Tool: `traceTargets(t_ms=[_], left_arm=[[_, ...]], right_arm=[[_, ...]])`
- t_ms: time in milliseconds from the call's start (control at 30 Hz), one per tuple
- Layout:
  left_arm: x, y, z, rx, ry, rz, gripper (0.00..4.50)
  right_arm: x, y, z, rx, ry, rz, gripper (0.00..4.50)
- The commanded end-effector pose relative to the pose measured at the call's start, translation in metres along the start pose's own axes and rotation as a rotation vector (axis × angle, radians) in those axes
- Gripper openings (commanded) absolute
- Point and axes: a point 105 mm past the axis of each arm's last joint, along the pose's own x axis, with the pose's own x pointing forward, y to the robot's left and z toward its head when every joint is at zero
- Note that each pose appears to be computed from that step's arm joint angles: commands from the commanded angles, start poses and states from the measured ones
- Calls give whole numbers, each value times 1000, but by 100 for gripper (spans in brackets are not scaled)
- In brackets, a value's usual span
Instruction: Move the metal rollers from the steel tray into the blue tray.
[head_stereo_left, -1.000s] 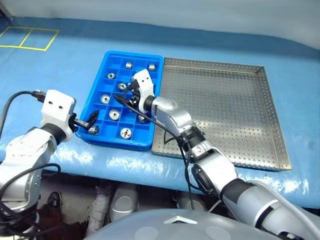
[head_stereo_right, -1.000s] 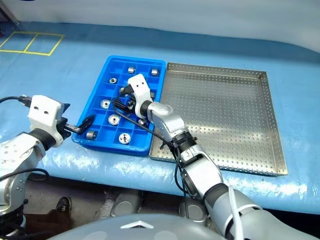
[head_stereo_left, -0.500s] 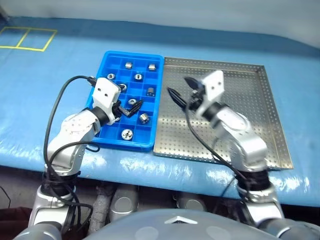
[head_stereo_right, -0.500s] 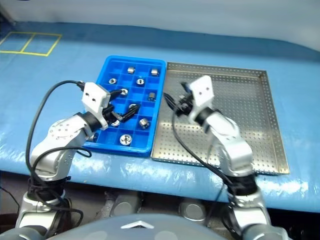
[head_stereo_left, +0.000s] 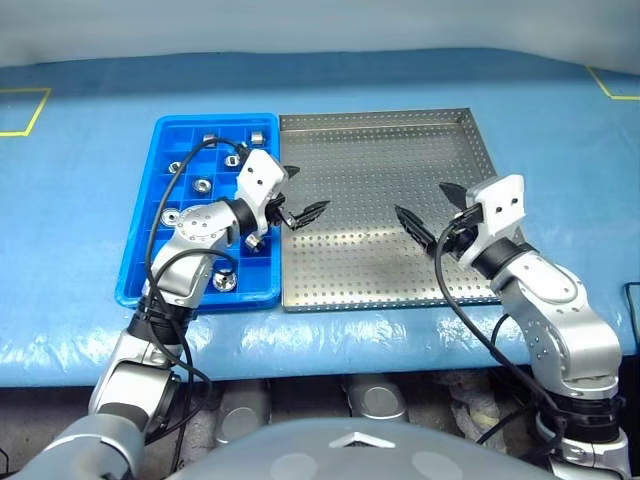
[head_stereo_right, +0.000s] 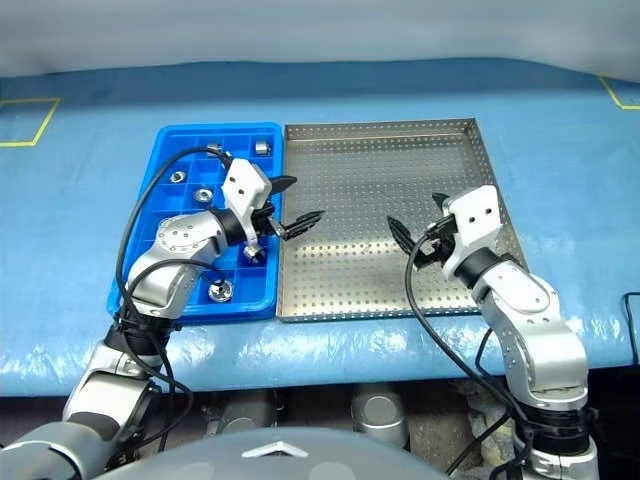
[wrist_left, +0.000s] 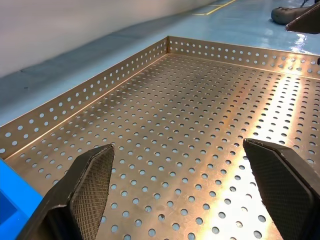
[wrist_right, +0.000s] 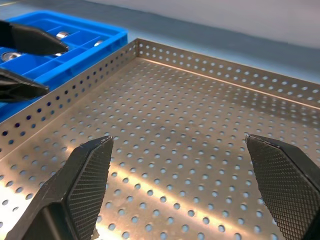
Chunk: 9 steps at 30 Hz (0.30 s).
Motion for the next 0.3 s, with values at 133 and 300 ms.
traceTargets(t_ms=[133, 300], left_arm=[[-13, -11, 6, 57, -14, -61, 450], [-16, -11, 6, 67, -12, -47, 450]], right_arm=[[3, 6, 3, 3, -13, 59, 447], [8, -1, 5, 4, -16, 35, 447]])
